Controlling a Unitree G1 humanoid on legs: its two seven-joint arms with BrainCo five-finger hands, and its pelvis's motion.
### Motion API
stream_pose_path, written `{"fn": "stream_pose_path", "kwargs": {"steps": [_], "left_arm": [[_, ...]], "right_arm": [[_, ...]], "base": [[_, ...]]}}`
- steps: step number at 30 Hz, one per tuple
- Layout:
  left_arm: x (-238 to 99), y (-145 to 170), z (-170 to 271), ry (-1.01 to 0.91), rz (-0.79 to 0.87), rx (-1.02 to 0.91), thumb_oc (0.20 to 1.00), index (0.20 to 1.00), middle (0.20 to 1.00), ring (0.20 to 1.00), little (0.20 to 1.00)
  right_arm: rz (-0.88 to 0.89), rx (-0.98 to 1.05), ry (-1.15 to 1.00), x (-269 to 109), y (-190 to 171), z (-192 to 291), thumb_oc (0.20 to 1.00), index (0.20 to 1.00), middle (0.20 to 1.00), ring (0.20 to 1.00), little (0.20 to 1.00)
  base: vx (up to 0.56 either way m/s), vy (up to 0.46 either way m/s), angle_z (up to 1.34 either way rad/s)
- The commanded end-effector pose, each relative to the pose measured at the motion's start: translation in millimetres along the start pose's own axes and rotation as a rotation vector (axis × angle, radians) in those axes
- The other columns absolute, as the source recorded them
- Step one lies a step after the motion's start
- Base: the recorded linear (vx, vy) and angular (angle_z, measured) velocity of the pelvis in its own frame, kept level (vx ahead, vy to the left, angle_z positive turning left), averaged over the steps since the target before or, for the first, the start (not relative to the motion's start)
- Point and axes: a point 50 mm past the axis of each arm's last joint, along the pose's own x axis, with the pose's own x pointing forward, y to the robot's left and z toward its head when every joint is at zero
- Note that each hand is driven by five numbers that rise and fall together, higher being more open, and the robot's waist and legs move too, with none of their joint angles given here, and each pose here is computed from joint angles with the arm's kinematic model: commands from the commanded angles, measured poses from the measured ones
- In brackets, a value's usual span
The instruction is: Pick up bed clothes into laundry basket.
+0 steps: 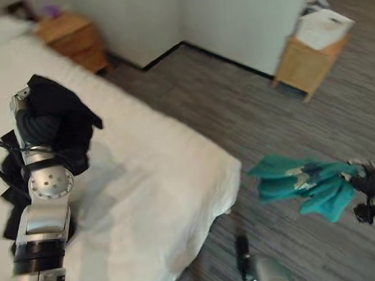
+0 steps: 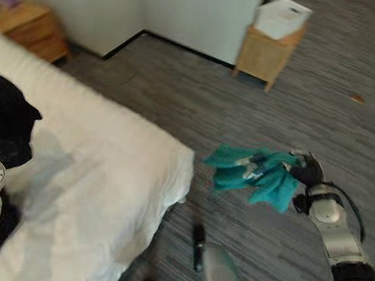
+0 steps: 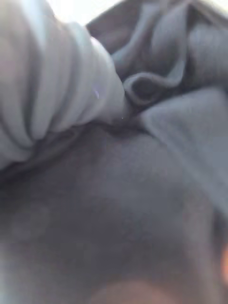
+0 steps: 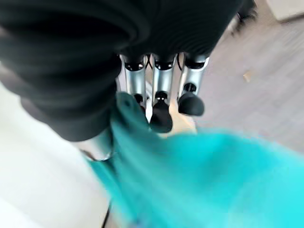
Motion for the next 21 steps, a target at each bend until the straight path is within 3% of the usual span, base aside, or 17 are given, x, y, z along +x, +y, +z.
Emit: {"fn": "stream_pose_path", "kwargs": {"steps": [1,4,9,16,21], "left_arm": [[-1.0,-16.0,14.1,-0.068,-0.01,-0.113,0.2,0.2,0.2,0.2,0.2],[-8.1,-30.4,13.7,-0.034,0.004,-0.261,0.2,0.2,0.2,0.2,0.2],[-26.7,-58.0,9.4,0.051,-0.045,-0.368,0.2,0.2,0.2,0.2,0.2],[-64.8,-69.3,-13.2,0.243,-0.052,-0.428,0.2,0.2,0.2,0.2,0.2],[-95.1,-59.4,-36.1,0.385,-0.068,-0.342,0.2,0.2,0.2,0.2,0.2]], "right_arm": [[-0.058,-0.007,-0.23,21.8,1.6,49.1,0.2,0.2,0.2,0.2,0.2],[-0.043,0.034,-0.352,23.3,19.6,77.5,0.2,0.2,0.2,0.2,0.2],[-0.035,0.096,-0.418,19.6,29.0,91.7,0.2,0.2,0.2,0.2,0.2],[0.019,0.014,-0.449,27.5,32.0,99.9,0.2,0.2,0.2,0.2,0.2],[0.102,-0.055,-0.39,29.4,38.9,84.8,0.2,0.2,0.2,0.2,0.2]], "base": [[0.0,-0.127,-2.09],[0.08,-0.239,-1.87],[0.23,-0.29,-0.59],[0.26,-0.095,-1.25],[0.51,0.109,-0.95]]}}
